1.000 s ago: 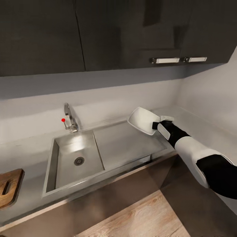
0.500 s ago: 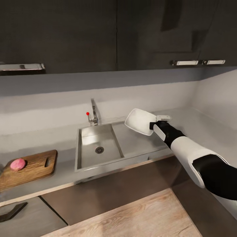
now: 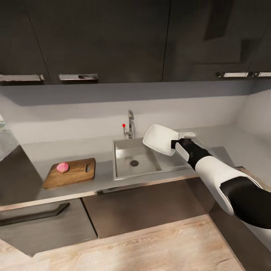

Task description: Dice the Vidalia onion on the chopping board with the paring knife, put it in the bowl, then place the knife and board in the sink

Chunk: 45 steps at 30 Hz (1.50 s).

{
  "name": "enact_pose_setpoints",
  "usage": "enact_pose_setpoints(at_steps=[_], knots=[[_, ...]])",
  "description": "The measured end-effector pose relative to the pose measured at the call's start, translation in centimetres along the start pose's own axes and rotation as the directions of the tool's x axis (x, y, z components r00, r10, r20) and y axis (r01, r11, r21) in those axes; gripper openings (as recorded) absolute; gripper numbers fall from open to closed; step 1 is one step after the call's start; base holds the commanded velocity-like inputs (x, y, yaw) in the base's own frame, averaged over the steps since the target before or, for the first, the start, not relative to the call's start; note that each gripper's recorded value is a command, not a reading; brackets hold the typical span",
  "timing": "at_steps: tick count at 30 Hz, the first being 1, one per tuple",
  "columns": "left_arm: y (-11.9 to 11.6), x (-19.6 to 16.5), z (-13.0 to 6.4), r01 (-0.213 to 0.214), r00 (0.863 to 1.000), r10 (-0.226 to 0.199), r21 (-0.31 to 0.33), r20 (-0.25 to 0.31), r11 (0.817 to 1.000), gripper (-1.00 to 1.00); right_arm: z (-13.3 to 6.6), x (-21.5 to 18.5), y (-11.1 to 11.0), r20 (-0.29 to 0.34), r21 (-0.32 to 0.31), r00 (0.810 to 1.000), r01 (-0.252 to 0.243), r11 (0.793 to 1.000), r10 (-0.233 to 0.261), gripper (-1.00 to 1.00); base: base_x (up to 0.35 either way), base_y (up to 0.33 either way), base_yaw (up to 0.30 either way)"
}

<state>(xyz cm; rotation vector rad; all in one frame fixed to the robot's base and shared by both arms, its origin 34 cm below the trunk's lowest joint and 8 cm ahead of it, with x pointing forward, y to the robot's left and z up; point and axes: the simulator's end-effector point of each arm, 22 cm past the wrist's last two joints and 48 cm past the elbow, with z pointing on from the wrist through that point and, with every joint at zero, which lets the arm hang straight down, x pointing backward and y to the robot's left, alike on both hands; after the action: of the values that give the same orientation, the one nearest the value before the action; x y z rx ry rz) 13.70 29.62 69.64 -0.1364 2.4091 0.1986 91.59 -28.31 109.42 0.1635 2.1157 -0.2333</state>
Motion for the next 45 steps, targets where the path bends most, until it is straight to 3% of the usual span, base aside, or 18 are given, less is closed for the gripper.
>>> enact_pose_setpoints(at_steps=[15,45], knots=[[-0.04,-0.22,0.15,0.002,1.000,-0.002,0.000,0.010,1.000,1.00,-0.38,-0.32,-0.31,0.004,0.002,1.000,-0.004,1.000,0.004,-1.00,-0.186,0.247,0.092],[-0.04,-0.20,0.15,0.002,1.000,-0.002,0.000,0.009,1.000,1.00,-0.37,-0.19,-0.27,0.002,-0.001,1.000,-0.003,1.000,0.003,-1.00,-0.005,0.307,0.000]])
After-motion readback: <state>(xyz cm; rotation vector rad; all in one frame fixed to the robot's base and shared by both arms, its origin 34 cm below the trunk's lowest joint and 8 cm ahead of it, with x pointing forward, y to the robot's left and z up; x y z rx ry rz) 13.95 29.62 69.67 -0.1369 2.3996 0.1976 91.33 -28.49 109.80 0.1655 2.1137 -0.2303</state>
